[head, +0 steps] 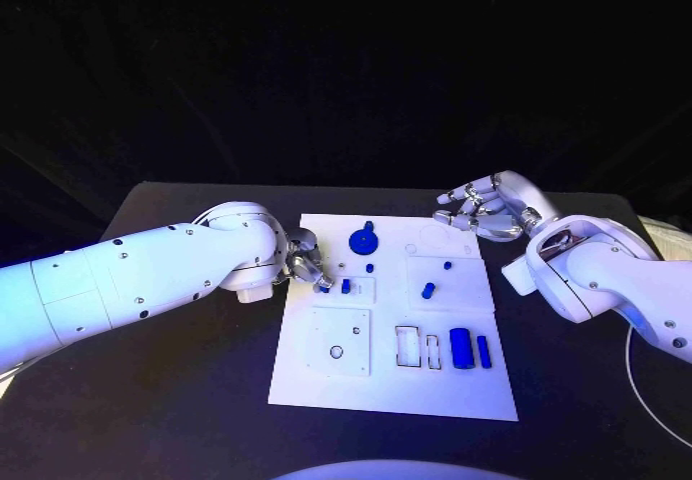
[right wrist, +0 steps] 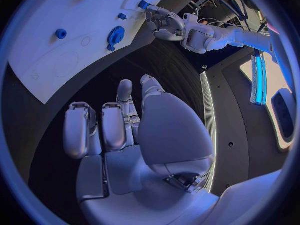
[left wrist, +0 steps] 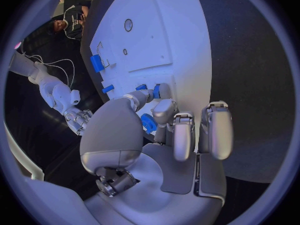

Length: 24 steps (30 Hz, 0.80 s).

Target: Assemble the parts on the task board

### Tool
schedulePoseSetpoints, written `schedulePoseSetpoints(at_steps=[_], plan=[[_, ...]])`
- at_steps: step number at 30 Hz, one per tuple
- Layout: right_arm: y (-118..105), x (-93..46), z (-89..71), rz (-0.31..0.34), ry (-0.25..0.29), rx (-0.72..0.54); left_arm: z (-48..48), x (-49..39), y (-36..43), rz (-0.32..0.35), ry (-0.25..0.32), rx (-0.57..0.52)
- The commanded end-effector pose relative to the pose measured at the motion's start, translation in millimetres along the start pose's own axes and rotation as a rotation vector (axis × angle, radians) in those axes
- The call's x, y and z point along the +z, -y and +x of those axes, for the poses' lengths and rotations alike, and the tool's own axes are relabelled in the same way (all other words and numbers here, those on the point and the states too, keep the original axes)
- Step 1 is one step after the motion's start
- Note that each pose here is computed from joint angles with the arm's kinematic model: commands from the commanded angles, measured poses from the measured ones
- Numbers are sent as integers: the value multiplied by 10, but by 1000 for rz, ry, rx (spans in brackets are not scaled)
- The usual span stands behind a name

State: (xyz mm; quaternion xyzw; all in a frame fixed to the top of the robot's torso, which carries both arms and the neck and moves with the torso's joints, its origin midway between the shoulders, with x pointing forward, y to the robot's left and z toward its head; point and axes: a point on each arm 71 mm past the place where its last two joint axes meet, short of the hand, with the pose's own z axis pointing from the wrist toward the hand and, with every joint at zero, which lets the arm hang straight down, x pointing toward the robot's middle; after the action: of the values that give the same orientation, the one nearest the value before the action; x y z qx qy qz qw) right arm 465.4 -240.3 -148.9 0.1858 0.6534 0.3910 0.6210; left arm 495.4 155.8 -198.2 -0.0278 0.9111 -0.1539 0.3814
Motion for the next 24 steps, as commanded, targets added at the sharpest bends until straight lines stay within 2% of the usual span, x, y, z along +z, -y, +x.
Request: schedulePoseSetpoints(at_steps=[1, 9, 24], plan=[[-9, -4, 15, -7, -13, -5, 84, 24, -2, -32, -57, 23], [-8, -9, 11, -2, -11, -5, 76, 41, 15, -45, -45, 37], [-27, -16, 21, -7, -16, -3, 36, 69, -33, -67, -26, 22]])
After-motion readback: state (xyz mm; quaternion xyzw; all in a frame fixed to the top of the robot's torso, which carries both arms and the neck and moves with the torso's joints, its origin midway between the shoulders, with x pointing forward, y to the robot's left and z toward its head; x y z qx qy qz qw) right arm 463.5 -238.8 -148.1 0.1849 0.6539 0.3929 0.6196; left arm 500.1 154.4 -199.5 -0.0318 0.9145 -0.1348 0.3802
